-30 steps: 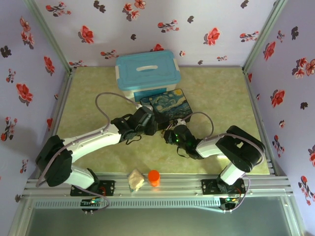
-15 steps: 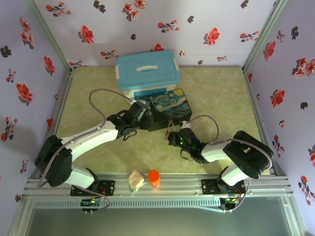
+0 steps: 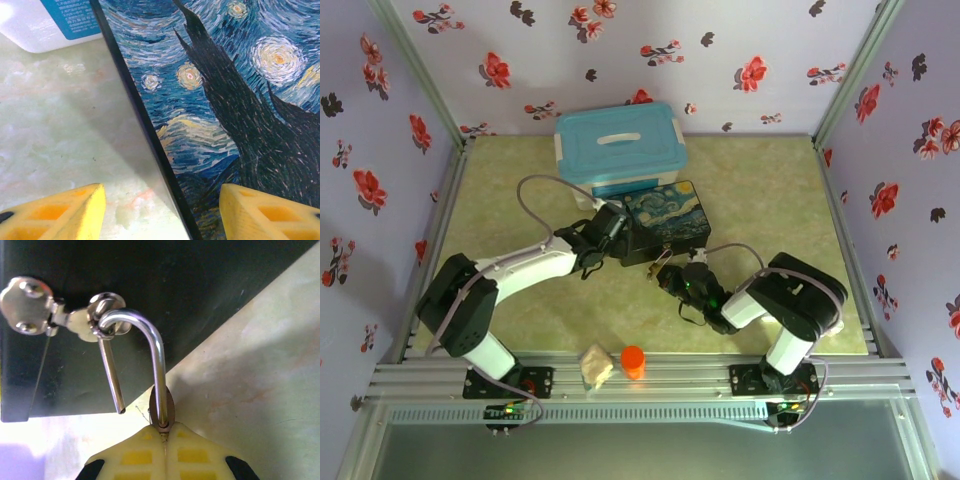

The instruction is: Unlock the padlock with the key

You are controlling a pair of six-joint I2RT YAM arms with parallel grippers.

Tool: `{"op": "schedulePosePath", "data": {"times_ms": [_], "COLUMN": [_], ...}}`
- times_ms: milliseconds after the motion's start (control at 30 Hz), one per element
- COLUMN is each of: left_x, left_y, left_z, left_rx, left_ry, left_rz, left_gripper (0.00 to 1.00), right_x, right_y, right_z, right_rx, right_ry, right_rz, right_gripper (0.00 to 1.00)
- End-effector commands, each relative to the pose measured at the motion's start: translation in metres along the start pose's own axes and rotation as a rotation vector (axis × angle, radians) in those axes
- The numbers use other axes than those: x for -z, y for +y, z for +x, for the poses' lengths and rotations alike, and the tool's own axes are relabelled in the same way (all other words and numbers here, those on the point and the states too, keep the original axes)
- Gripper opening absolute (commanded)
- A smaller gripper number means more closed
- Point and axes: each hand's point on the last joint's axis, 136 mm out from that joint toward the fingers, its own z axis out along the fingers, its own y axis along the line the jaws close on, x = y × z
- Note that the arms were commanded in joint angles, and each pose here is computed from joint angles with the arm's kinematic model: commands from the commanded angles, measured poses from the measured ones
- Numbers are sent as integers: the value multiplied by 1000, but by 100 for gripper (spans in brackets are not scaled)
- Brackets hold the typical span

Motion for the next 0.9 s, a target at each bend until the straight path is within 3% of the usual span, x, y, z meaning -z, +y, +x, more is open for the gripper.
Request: {"op": "schedulePosePath", "data": {"times_ms": [0, 233, 367, 600, 867], "left_x": [-12, -27, -31, -32, -31], "left_y": [11, 19, 37, 44, 47], "left_z": [2, 30, 49, 67, 72], "left_rx": [-45, -136, -204, -220, -231], "left_ry": [2, 79, 127, 148, 148], "left_rz": [-64, -115, -215, -221, -221], "left_gripper": [60, 53, 52, 49, 48], "right_x": [3, -7, -6, -4, 1], "right_y": [-34, -43, -29, -48, -40], "right_z": [7, -3, -17, -34, -52], "right_rx": [-122, -242, -187, -309, -333], "right_ry": [-3, -63, -119, -174, -258], "right_rz": [68, -3, -34, 3, -22], "right_gripper": [0, 0, 0, 0, 0]}}
